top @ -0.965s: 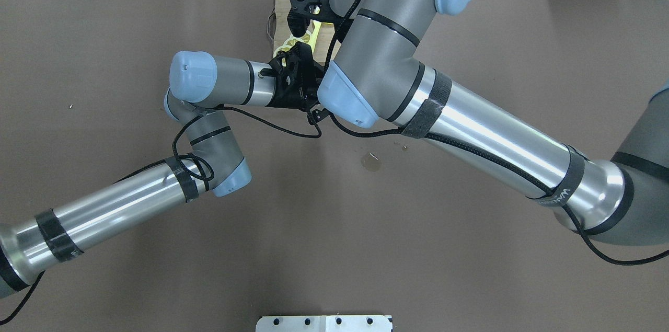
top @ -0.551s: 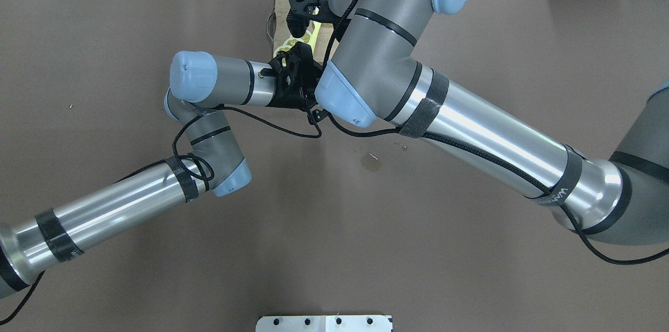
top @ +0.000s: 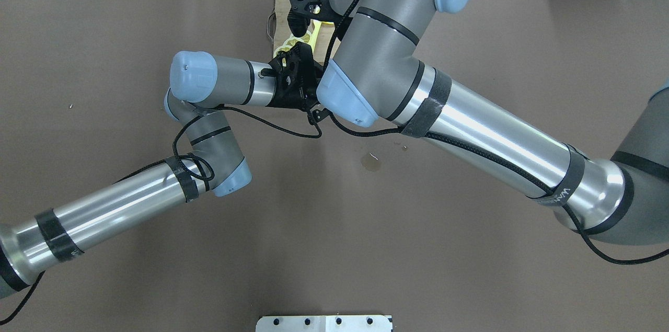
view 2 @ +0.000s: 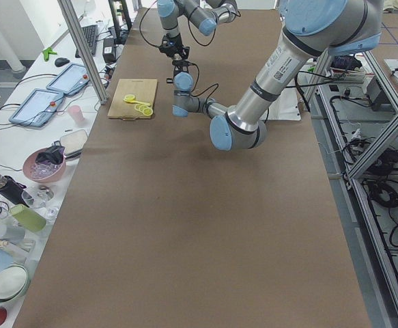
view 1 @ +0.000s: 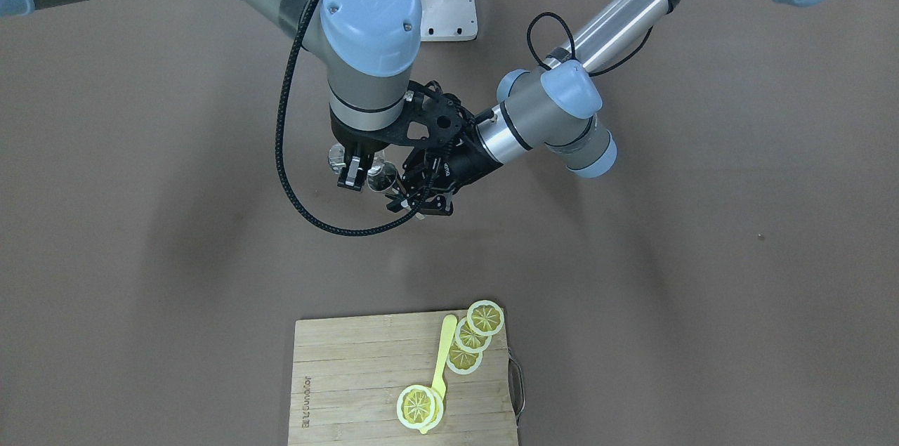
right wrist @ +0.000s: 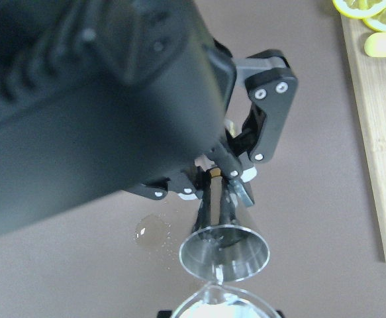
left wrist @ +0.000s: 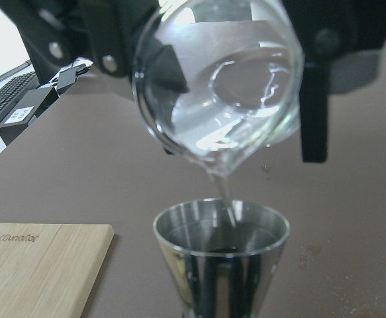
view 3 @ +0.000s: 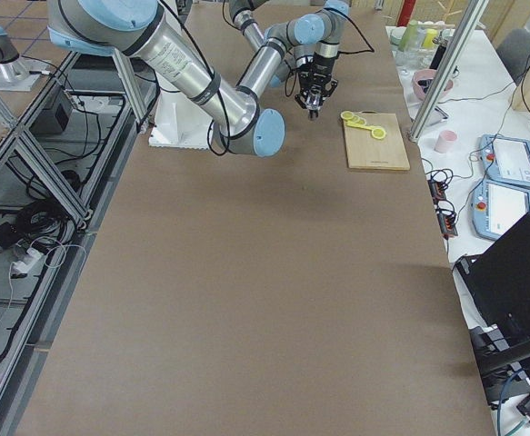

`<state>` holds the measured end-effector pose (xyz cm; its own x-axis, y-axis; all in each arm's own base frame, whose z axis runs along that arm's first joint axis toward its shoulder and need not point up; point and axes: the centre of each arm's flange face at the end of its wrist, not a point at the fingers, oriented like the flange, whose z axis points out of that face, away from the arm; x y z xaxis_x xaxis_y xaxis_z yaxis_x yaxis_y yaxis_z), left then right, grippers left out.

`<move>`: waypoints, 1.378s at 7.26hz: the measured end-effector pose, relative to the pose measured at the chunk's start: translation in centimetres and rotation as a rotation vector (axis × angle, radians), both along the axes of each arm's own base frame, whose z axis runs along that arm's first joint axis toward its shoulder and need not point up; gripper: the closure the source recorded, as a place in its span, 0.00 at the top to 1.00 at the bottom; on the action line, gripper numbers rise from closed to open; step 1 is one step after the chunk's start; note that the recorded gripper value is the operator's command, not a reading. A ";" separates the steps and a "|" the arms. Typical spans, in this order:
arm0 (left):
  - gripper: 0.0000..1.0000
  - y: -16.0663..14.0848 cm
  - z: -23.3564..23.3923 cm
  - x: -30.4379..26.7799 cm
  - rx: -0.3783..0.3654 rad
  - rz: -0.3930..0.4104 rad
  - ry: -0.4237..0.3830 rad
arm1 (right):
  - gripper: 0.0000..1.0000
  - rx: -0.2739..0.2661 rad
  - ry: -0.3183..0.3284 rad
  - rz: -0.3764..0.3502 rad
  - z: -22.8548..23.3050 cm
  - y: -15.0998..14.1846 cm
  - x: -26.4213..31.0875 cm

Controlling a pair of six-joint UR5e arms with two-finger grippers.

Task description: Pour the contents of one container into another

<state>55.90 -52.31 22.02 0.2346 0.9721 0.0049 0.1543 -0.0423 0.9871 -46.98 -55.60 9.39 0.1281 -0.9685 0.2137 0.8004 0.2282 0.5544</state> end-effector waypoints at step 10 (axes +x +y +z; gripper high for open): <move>0.00 -0.1 -0.4 -0.5 0.003 -0.016 0.013 | 0.00 0.174 -0.192 0.093 5.1 2.6 6.9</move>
<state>55.41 -52.36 21.60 0.2500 0.9682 0.0049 0.1659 -0.0478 0.9850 -40.06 -52.95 14.51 0.1913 -0.9787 0.0738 0.6571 0.1836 0.7311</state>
